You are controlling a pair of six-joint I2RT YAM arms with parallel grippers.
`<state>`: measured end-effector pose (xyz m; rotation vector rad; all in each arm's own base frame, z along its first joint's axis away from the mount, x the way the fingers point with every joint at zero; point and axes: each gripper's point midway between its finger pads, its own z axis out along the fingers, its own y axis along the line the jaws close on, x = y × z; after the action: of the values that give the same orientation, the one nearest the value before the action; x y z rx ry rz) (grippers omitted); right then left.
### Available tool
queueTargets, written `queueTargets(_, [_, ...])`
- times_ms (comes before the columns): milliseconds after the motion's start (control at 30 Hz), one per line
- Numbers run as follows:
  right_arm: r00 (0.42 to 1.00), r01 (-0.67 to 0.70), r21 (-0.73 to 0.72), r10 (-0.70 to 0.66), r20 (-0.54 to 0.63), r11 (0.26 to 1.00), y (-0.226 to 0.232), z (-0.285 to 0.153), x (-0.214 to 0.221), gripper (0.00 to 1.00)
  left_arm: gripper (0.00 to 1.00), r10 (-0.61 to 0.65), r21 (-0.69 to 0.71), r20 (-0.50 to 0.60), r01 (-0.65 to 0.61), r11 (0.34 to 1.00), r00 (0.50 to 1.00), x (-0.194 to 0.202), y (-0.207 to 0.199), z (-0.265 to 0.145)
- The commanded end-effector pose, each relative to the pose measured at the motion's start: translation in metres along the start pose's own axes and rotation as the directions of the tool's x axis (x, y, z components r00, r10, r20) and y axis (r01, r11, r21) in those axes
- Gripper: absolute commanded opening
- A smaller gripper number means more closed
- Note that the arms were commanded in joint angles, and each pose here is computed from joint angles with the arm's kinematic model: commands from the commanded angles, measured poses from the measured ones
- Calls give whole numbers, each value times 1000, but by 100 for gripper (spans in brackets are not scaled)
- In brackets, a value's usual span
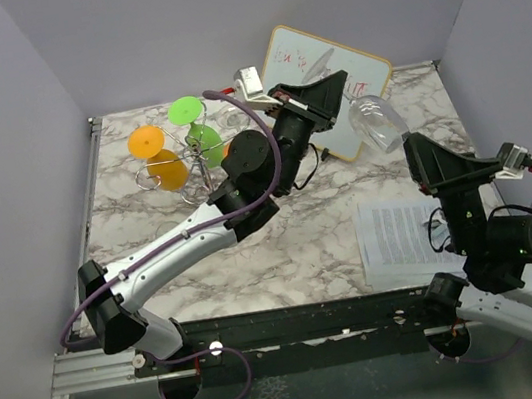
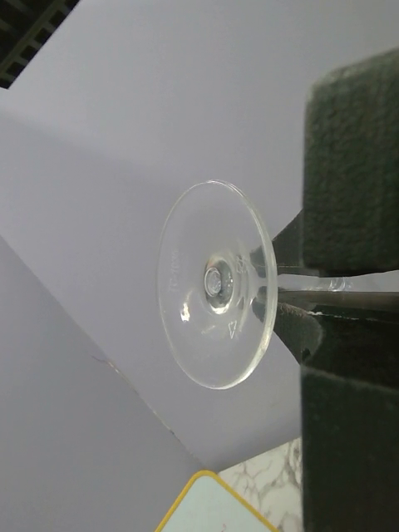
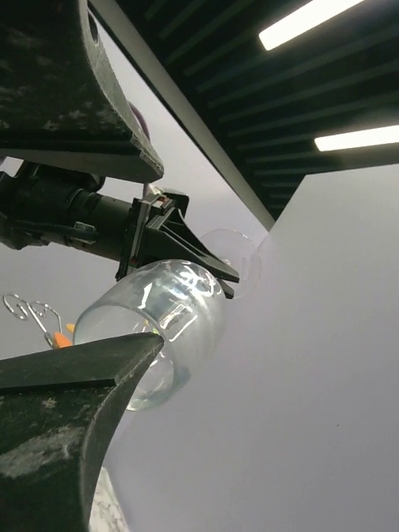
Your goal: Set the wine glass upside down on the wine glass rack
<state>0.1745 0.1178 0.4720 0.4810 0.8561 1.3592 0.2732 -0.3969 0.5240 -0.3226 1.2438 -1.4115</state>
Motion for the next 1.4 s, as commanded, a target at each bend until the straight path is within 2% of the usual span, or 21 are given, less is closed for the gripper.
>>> queueTargets(0, [992,59,70,-50,-118,996,-21,-16,18,80,0,172,97,27,-174,980,985,-18,-18,-13])
queueTargets(233, [927,214,185,-140,-347,959,-56,-51,41,82,0,382,196,-10,-373,907,924,-12,-20,-31])
queueTargets(433, [822,352,99,-257,-508,931,-69,-87,53,82,0,447,273,-56,-417,867,893,-5,-22,-50])
queueTargets(767, [753,495,-106,-486,-444,863,-23,-63,27,80,0,558,412,-221,-441,797,800,25,-23,-77])
queueTargets(1000, [700,520,-225,-562,-440,824,-4,-45,41,79,0,561,522,-283,-366,770,778,38,-38,-96])
queueTargets(1100, [665,490,-304,-576,-476,817,7,-41,57,71,0,550,584,-323,-295,756,770,47,-48,-109])
queueTargets(1233, [614,419,-400,-579,-536,815,19,-43,81,53,0,539,641,-368,-213,737,758,54,-58,-125])
queueTargets(1367, [603,376,-422,-564,-564,825,21,-46,93,37,0,537,672,-392,-166,721,747,58,-61,-136])
